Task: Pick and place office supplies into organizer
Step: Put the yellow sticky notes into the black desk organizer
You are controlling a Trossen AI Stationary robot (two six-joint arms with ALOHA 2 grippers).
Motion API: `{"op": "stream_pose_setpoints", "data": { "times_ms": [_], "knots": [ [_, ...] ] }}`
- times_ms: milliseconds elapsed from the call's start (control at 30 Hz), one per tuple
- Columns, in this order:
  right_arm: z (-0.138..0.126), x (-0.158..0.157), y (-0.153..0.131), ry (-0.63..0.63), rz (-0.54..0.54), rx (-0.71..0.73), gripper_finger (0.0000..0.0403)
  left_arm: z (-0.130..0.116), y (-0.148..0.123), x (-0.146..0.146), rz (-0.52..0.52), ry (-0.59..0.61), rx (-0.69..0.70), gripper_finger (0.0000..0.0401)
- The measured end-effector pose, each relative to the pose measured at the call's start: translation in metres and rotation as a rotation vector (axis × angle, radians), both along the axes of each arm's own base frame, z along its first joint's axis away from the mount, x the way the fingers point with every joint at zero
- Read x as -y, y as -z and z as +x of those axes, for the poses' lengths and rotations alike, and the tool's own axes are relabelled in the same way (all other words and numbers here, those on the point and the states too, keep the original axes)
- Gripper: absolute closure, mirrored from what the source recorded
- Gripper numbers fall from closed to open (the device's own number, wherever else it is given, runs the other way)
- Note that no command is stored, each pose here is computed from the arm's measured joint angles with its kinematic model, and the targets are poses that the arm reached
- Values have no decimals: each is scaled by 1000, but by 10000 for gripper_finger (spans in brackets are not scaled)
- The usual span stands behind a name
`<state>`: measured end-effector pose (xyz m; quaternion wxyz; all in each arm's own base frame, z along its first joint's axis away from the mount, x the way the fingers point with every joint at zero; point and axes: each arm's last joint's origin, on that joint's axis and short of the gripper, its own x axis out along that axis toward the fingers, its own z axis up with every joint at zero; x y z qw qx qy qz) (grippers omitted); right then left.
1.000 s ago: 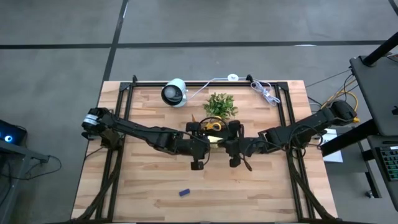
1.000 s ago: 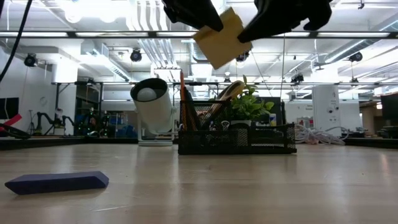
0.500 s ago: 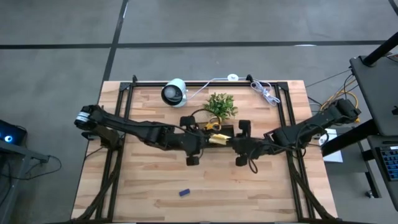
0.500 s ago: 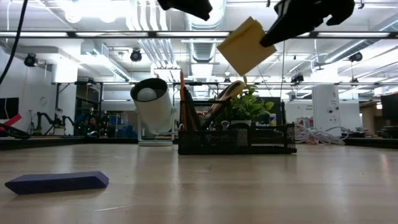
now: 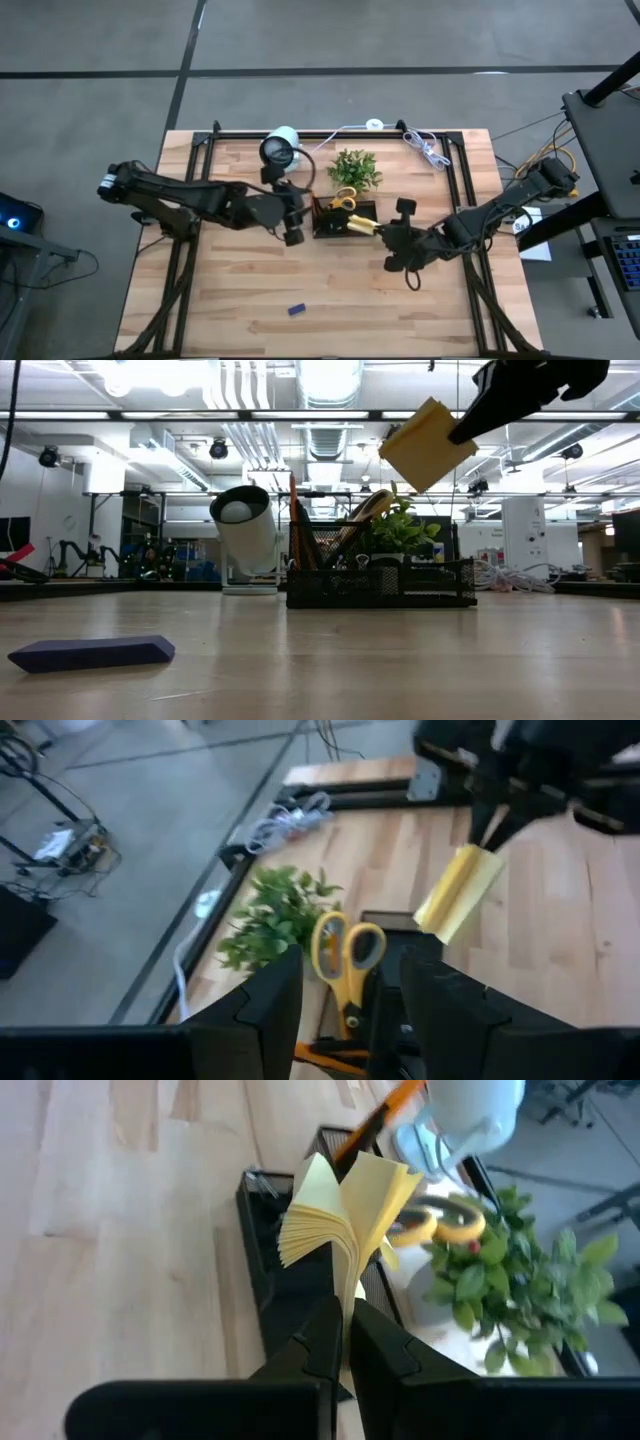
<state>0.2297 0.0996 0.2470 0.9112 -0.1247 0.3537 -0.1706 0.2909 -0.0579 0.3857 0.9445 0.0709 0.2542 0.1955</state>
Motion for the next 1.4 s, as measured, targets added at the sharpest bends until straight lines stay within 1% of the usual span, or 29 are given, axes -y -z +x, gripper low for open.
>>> {"op": "stream_pose_setpoints", "data": {
  "times_ms": [133,200,267,500,700,833,1033,1233,1400],
  "knots": [
    [-3,2,4,69,17,-13,395,-16,-10,-5,9,-26,37,250],
    [-2,2,7,89,3,-13,395,-23,-15,-7,9,-32,51,250],
    [1,1,11,111,15,-3,395,-28,-18,-9,20,-47,50,250],
    [14,-4,37,238,-2,1,395,-45,-24,-13,28,-54,33,250],
    [30,-10,56,271,-70,-41,395,-54,-24,-16,36,-58,1,250],
    [41,-15,70,281,-136,-123,395,-59,-24,-17,40,-57,-15,250],
    [51,-20,78,352,-243,-231,395,-66,-26,-18,42,-57,-22,250],
    [65,-24,86,379,-248,-245,395,-70,-27,-19,43,-56,-27,250],
    [72,-17,86,433,-224,-225,395,-72,-28,-20,42,-56,-24,250]
  ]
}}
